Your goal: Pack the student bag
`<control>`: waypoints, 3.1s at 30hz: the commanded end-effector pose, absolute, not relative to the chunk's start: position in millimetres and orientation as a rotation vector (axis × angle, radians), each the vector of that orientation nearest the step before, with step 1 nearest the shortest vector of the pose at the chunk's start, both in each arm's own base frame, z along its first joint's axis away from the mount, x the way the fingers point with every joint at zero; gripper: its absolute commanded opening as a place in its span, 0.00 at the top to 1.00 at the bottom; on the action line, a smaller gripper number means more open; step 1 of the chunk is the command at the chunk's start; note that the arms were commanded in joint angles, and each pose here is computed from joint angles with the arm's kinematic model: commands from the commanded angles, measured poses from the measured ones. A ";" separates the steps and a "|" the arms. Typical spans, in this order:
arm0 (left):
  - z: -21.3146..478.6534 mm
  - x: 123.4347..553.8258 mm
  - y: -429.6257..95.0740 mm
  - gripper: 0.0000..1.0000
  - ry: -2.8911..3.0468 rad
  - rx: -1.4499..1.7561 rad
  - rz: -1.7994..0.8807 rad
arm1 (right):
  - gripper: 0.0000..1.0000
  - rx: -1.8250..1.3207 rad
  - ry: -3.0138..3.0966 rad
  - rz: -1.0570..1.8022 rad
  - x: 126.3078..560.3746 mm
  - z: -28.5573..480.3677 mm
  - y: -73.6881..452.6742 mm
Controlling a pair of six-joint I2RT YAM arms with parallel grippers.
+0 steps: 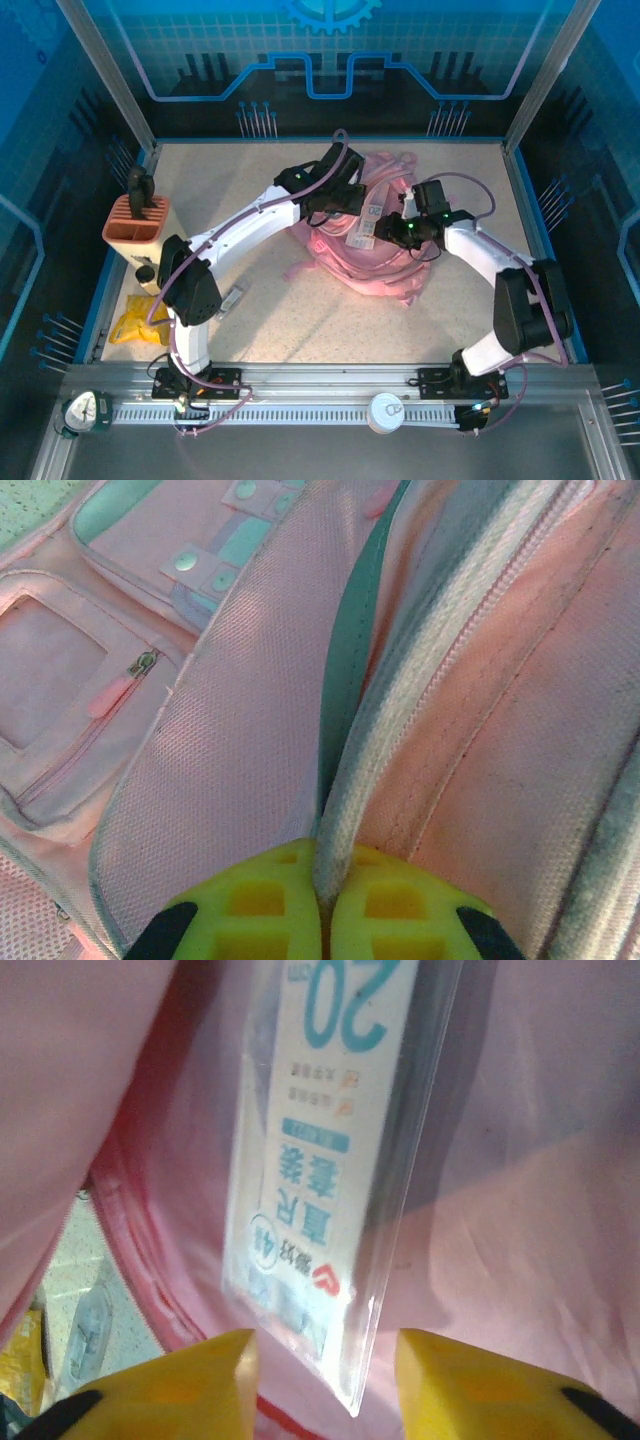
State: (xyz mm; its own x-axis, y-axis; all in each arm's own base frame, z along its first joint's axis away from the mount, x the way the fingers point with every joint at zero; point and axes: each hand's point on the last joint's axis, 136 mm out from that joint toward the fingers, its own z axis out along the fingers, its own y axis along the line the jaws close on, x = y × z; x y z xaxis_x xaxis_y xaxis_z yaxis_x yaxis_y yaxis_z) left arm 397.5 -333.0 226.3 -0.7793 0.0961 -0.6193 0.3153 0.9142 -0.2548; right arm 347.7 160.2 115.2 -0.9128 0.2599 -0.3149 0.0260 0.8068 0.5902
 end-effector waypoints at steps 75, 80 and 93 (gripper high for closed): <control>59.6 431.5 -232.8 0.47 2.610 -0.919 -0.765 | 0.45 0.333 2.589 0.834 277.0 110.9 184.9; 54.2 437.5 -232.8 0.65 2.589 -0.954 -0.728 | 0.45 0.354 2.593 0.813 285.9 105.5 179.5; 85.8 435.7 -249.0 1.00 2.530 -0.928 -0.871 | 0.45 0.383 2.569 0.714 321.3 99.0 151.6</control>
